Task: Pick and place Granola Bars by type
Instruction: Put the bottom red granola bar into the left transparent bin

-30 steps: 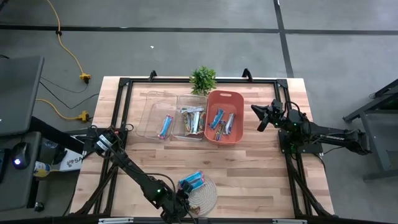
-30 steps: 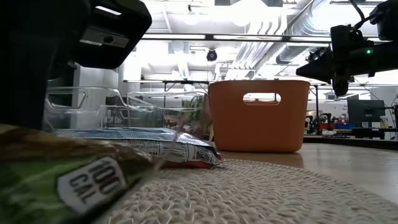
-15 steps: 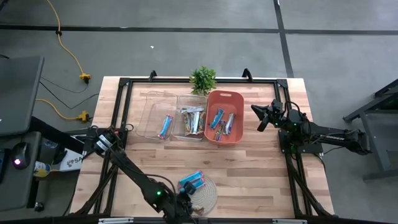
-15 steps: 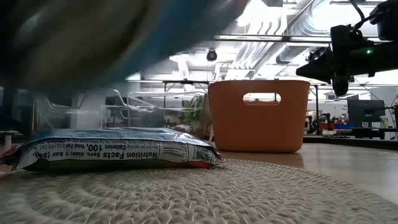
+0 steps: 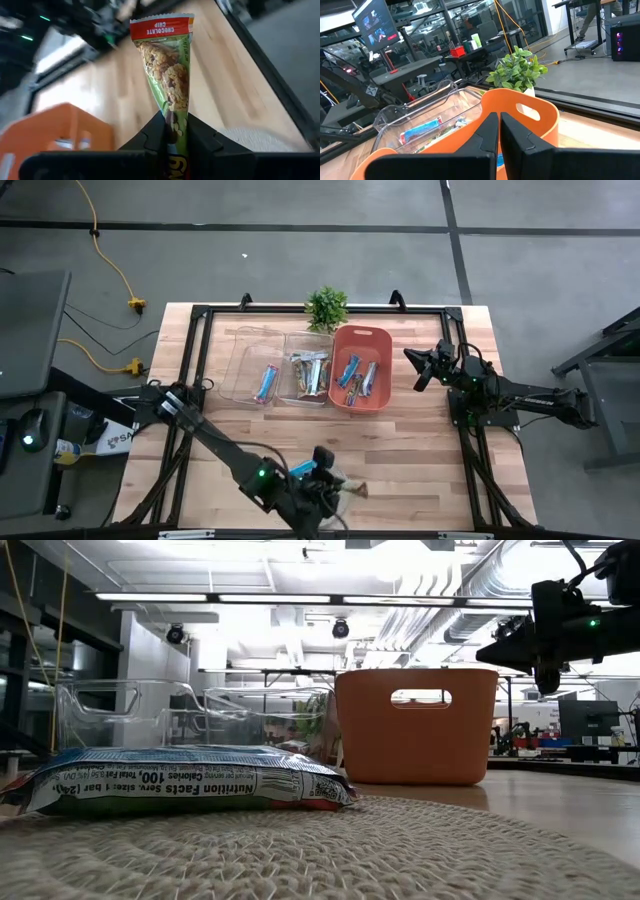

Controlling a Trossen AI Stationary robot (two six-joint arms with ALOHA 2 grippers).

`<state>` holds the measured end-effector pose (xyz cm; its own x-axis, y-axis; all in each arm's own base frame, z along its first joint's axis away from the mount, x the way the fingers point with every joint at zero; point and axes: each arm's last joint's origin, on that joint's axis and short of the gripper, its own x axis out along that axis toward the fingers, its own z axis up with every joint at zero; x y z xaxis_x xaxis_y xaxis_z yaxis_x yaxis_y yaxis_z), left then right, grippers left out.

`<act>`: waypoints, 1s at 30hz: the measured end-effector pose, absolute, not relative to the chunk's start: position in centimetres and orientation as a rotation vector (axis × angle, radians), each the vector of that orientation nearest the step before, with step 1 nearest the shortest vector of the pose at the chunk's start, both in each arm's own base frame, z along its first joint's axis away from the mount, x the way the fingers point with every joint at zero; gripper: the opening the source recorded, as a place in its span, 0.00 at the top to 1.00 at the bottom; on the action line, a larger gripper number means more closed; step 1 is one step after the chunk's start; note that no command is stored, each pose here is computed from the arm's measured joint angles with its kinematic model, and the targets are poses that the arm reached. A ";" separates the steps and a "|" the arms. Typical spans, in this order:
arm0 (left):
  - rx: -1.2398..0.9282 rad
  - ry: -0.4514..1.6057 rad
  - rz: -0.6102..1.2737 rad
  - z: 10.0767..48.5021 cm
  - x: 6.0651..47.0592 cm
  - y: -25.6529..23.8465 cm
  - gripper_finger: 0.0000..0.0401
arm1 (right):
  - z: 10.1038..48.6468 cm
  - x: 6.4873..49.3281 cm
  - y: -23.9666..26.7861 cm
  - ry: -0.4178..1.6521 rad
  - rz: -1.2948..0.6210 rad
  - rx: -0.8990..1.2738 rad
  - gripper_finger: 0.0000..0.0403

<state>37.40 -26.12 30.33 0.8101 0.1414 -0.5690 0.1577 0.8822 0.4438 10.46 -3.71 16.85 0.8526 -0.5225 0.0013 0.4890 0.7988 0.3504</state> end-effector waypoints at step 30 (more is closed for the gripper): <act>0.126 0.170 0.826 52.3 32.9 -5.9 0.88 | 16.9 10.5 -3.7 -0.100 -0.543 0.349 1.00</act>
